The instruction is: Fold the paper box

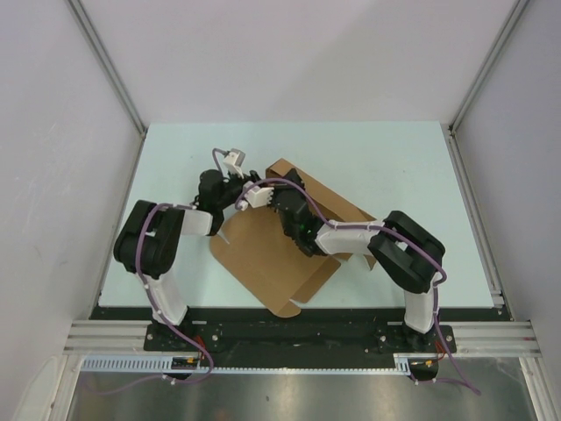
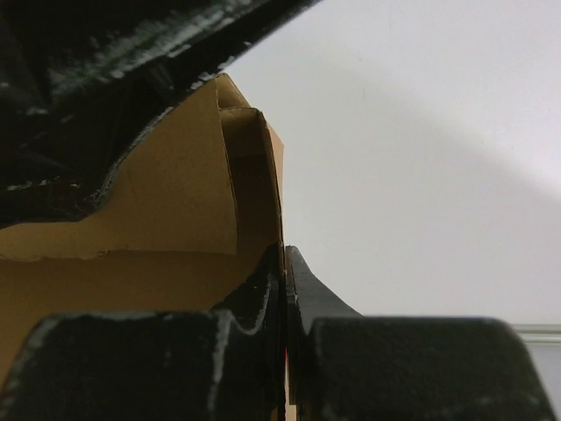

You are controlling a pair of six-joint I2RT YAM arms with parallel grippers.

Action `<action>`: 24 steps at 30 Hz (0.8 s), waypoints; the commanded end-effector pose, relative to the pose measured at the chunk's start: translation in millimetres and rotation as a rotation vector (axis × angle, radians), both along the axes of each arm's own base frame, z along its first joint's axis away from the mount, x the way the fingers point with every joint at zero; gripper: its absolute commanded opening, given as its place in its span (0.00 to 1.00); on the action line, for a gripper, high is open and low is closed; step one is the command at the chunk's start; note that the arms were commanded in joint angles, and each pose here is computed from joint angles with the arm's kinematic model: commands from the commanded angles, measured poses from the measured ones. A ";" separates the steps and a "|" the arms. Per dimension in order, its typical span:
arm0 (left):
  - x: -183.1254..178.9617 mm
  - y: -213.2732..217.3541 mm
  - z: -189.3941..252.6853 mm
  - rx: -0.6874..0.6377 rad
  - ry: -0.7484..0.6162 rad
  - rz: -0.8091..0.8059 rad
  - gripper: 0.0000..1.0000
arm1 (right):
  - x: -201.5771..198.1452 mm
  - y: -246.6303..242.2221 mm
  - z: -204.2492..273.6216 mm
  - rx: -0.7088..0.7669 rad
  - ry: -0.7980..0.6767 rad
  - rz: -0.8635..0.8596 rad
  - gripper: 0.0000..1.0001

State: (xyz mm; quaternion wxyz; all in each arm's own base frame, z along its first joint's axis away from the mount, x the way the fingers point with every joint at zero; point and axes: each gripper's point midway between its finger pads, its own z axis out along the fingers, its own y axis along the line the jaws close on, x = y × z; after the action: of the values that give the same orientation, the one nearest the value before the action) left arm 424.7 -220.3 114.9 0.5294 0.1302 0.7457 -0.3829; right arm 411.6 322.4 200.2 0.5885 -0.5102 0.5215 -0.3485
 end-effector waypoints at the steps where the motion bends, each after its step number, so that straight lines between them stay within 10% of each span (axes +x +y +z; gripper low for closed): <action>1: 19.0 0.9 22.2 -0.053 -0.091 0.030 0.82 | 3.2 11.3 18.1 0.118 -0.023 0.018 0.00; 8: 20.5 -3.8 23.6 -0.134 -0.102 0.039 0.75 | 3.5 7.4 21.8 0.188 0.032 0.008 0.00; 15: 16.0 -14.6 30.0 -0.110 -0.140 0.038 0.35 | 0.8 10.2 18.5 0.267 0.099 0.014 0.00; 24: 15.9 -16.3 32.1 -0.091 -0.157 0.061 0.46 | -4.7 11.8 7.0 0.354 0.212 0.023 0.02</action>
State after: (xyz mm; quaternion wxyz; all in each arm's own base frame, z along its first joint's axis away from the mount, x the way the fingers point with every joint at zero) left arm 431.7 -239.4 122.3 0.5611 0.1137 0.7118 -0.4069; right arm 418.1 316.5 201.4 0.5944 -0.4606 0.6012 -0.2704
